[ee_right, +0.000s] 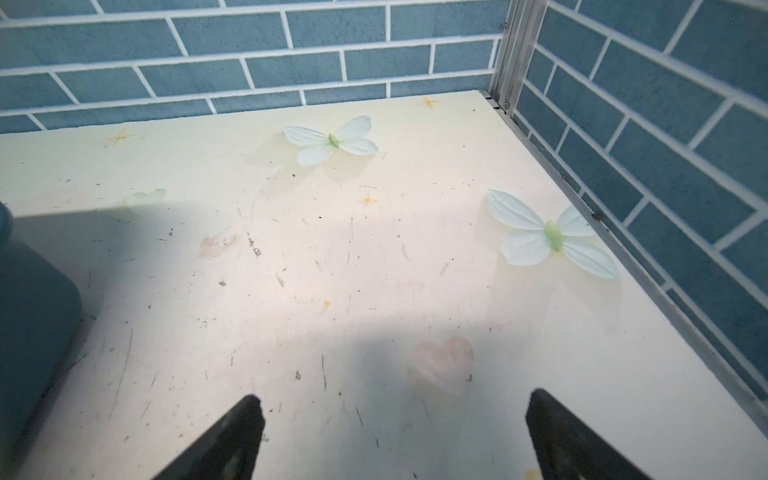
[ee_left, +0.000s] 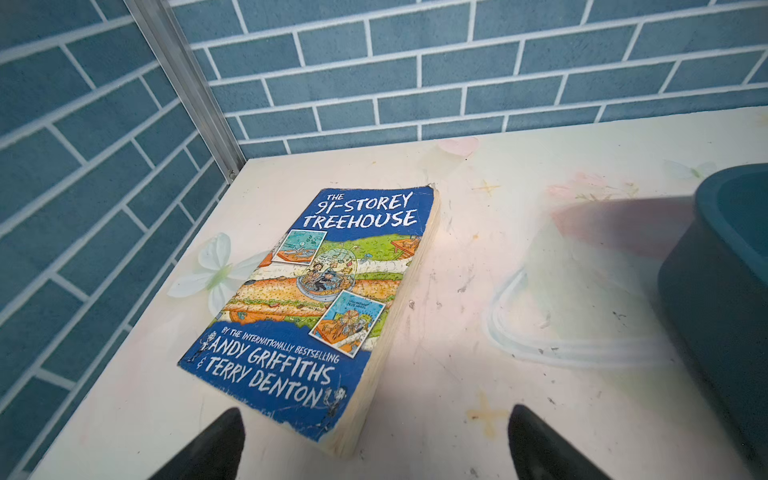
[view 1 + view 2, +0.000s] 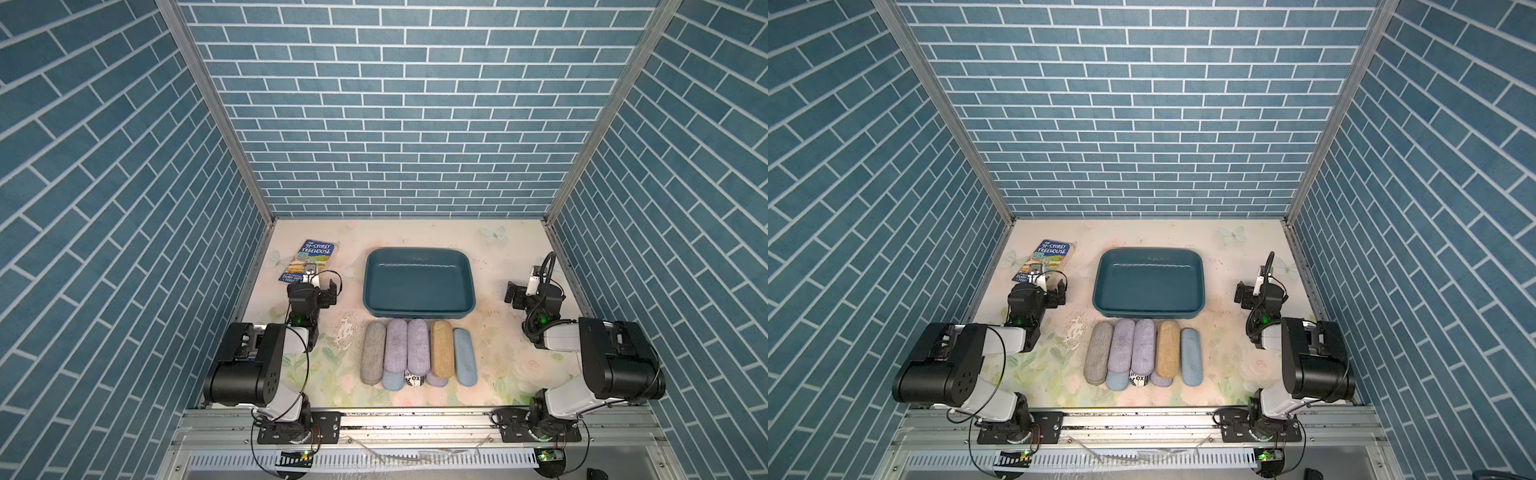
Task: Put the glasses cases into the storage boxes
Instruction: Pick up the glasses case.
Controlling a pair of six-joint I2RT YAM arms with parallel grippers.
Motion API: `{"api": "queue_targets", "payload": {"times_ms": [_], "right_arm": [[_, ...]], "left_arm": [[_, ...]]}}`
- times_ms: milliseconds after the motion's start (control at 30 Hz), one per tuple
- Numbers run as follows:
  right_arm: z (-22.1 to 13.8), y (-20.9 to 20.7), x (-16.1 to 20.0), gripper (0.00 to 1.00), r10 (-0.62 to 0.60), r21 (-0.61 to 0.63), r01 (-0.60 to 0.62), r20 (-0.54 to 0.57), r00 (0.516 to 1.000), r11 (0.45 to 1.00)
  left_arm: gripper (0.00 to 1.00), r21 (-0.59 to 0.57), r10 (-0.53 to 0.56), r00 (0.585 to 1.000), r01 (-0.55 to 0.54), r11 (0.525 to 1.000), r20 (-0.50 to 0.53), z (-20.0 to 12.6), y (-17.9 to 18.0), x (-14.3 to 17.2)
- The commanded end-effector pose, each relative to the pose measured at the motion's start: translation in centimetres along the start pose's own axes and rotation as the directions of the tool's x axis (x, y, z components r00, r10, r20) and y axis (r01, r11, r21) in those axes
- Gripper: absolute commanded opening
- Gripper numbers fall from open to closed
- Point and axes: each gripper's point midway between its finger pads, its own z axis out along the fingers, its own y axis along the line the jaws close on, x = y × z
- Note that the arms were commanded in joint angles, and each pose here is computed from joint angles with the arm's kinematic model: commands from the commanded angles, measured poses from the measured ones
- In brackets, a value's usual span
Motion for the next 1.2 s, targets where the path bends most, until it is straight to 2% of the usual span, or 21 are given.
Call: {"api": "queue_targets", "payload": {"times_ms": [0, 1000, 1167], "right_arm": [[0.2, 0.1, -1.0, 0.99, -0.03, -0.005, 0.03, 0.026, 0.999, 1.0], [0.2, 0.0, -1.1, 0.99, -0.027, -0.006, 0.028, 0.026, 0.999, 1.0], [-0.2, -0.4, -2.7, 0.97, -0.022, 0.024, 0.022, -0.006, 1.0, 0.999]], "left_arm": [[1.0, 0.003, 0.003, 1.0, -0.003, 1.0, 0.0, 0.3, 0.2, -0.4], [0.99, 0.008, 0.0, 1.0, 0.0, 1.0, -0.004, 0.4, 0.2, -0.3], [1.0, -0.047, -0.016, 1.0, 0.016, 0.999, -0.003, -1.0, 1.4, -2.2]]}}
